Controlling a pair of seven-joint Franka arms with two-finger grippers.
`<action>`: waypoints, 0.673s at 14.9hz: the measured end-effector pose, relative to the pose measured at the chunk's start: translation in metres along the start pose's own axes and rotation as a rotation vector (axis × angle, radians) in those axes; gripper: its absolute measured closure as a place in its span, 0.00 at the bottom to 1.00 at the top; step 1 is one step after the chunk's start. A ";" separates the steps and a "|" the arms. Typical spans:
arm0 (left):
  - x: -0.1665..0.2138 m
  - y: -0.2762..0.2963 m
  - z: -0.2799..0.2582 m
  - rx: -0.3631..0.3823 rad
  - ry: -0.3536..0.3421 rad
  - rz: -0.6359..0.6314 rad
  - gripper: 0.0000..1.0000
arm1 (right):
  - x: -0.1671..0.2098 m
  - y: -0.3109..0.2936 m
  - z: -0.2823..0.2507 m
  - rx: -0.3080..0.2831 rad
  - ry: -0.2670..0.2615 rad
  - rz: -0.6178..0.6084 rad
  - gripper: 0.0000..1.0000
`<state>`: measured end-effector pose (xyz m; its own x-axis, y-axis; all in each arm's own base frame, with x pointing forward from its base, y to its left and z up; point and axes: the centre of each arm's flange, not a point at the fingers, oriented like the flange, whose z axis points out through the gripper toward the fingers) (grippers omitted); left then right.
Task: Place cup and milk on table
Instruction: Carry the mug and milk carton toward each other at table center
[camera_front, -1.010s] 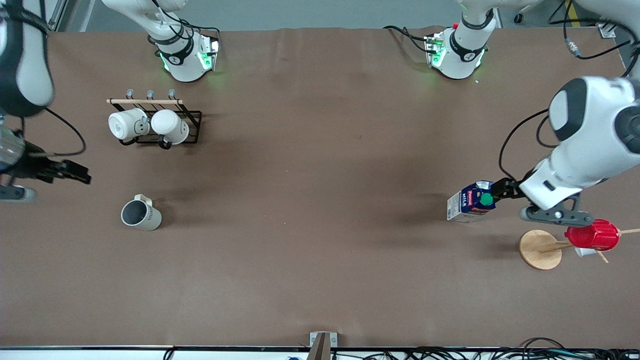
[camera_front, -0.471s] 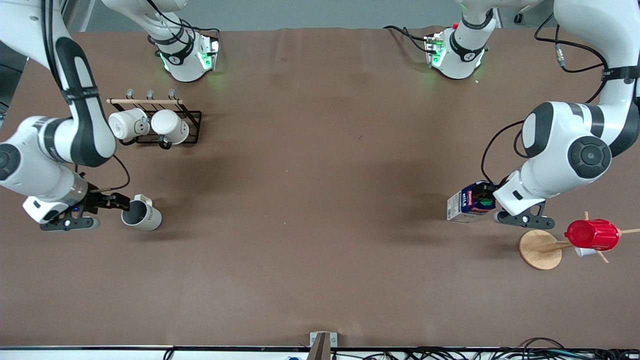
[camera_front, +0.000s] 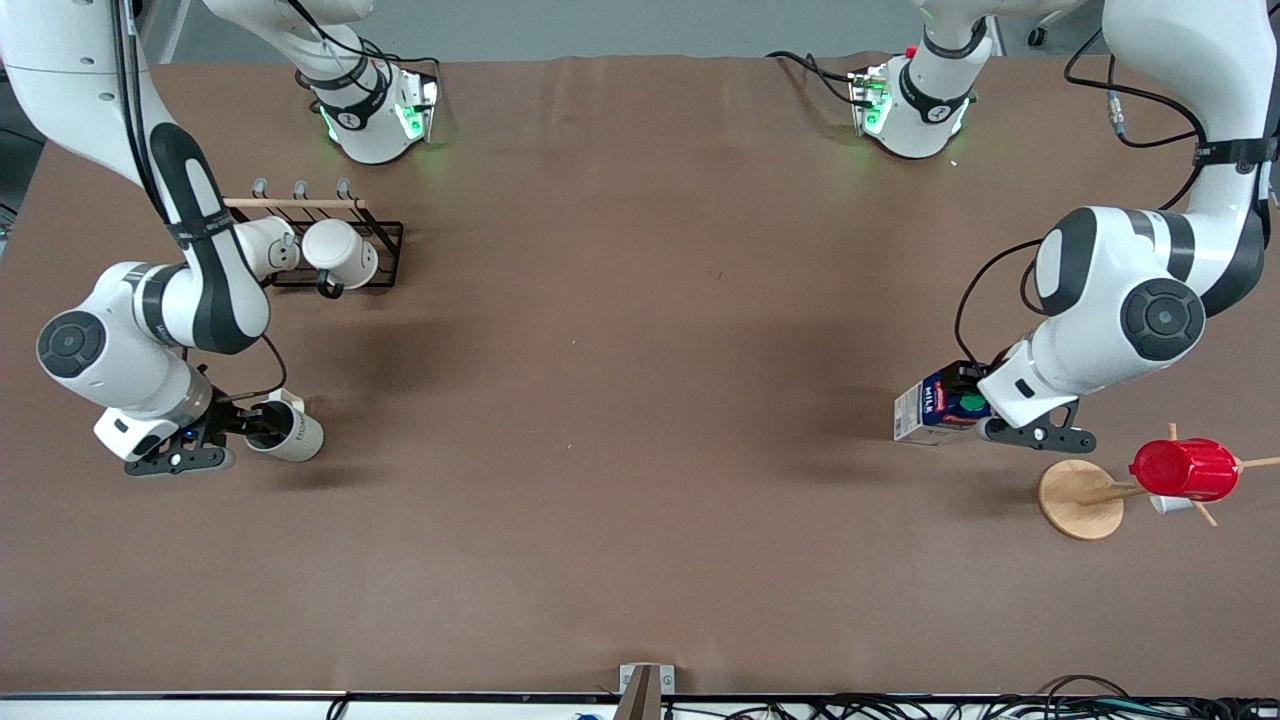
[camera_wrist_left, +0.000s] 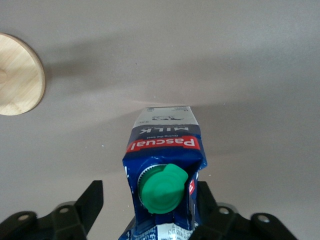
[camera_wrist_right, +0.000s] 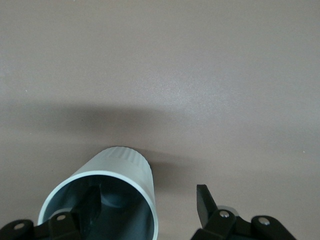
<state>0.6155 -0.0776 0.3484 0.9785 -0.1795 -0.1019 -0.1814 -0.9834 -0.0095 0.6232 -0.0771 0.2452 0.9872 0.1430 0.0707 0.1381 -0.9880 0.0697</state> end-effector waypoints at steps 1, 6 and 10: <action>0.000 0.000 0.001 0.000 -0.001 0.000 0.31 | -0.002 -0.001 0.003 -0.001 0.002 -0.007 0.21; 0.000 0.005 0.001 -0.002 -0.003 0.009 0.62 | -0.006 -0.001 0.007 0.001 -0.003 -0.008 0.74; 0.000 0.006 -0.001 -0.002 -0.002 0.010 0.66 | 0.011 -0.009 -0.014 0.023 -0.051 0.013 0.96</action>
<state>0.6148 -0.0837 0.3496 0.9764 -0.1894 -0.1037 -0.1911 -0.9816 -0.0063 0.6314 -0.0656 0.2596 0.9916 0.1277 0.0204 0.1266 -0.9909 0.0461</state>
